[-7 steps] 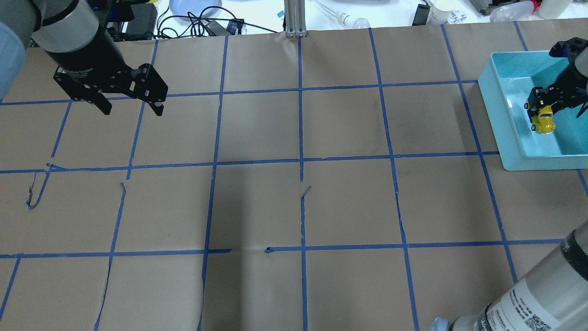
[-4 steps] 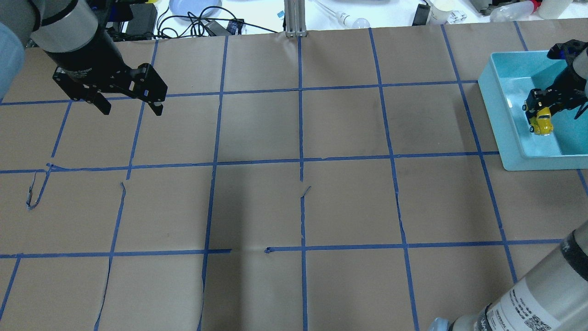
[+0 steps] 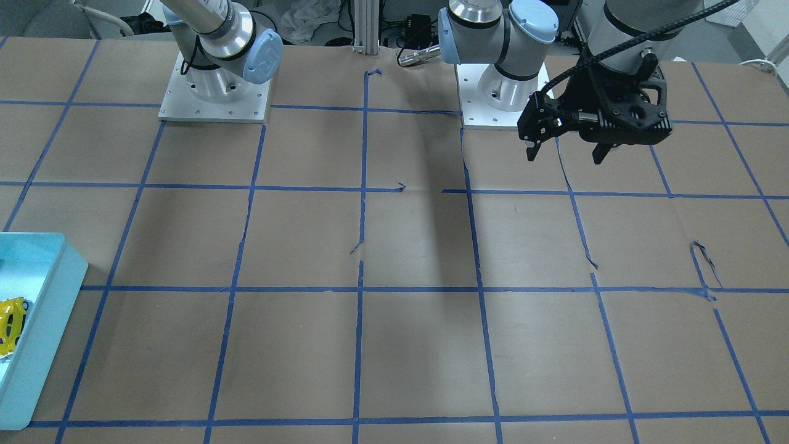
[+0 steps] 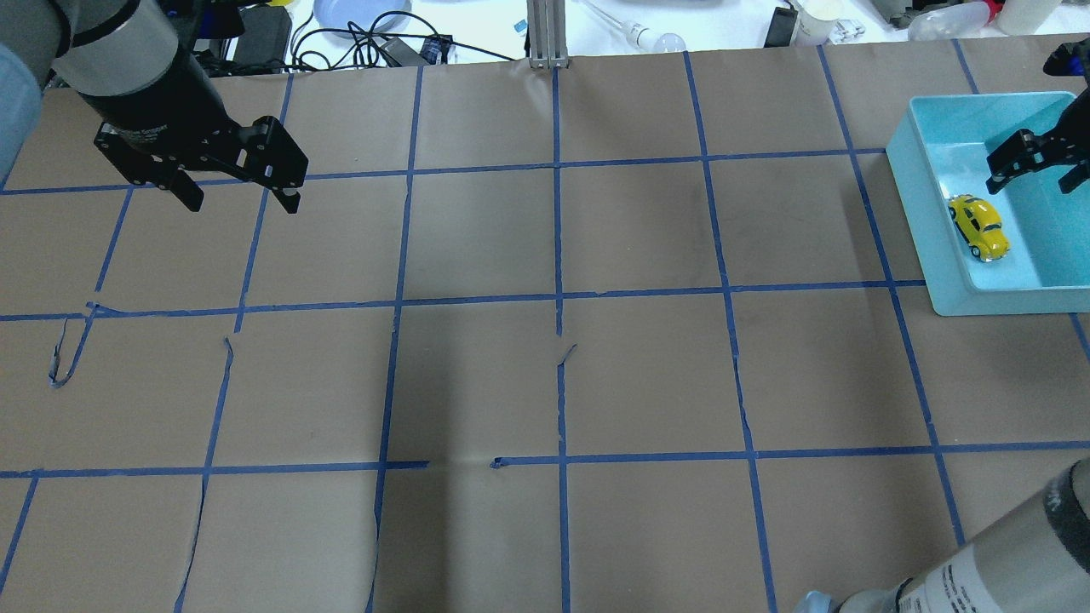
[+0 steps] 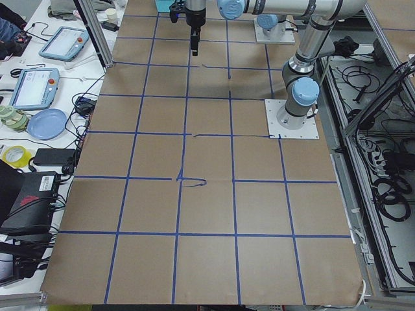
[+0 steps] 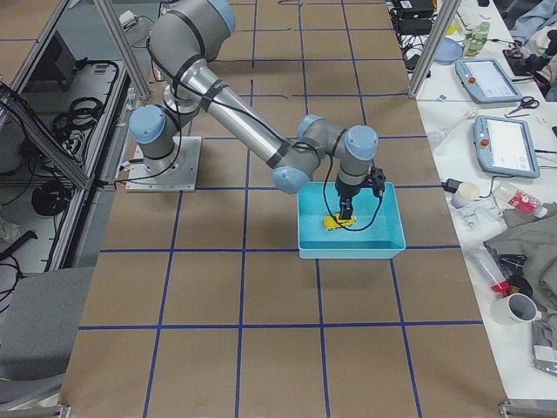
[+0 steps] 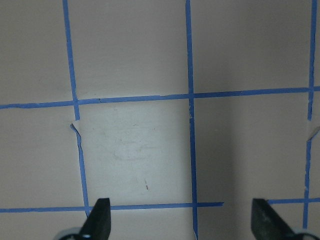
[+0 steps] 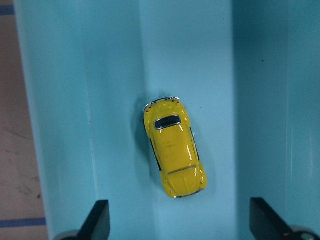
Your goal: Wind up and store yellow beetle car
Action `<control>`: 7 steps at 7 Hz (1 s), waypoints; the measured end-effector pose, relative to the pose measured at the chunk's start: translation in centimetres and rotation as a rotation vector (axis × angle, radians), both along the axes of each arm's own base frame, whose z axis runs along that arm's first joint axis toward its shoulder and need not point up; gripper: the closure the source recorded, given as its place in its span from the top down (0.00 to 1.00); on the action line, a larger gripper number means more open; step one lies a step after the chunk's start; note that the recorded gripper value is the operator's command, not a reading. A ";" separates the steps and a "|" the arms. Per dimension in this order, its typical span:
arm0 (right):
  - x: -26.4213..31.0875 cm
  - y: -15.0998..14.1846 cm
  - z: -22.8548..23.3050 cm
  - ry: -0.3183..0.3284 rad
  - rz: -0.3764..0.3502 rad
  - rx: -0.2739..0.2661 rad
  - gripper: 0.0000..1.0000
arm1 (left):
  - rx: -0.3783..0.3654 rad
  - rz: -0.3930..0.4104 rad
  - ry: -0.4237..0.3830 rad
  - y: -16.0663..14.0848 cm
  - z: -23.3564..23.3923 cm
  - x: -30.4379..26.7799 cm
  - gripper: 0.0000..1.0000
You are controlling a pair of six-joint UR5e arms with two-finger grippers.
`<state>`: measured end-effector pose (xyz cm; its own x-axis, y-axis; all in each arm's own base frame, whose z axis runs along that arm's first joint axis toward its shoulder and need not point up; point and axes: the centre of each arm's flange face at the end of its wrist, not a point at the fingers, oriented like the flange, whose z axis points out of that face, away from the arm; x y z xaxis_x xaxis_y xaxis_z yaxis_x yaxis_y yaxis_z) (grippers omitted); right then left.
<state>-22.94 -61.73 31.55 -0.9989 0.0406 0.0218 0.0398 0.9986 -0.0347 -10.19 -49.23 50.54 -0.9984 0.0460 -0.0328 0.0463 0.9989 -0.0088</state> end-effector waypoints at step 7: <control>36.4 9.9 17.4 -0.045 0.004 0.008 0.99 | 0.002 -0.001 0.000 0.0 -0.1 0.0 1.00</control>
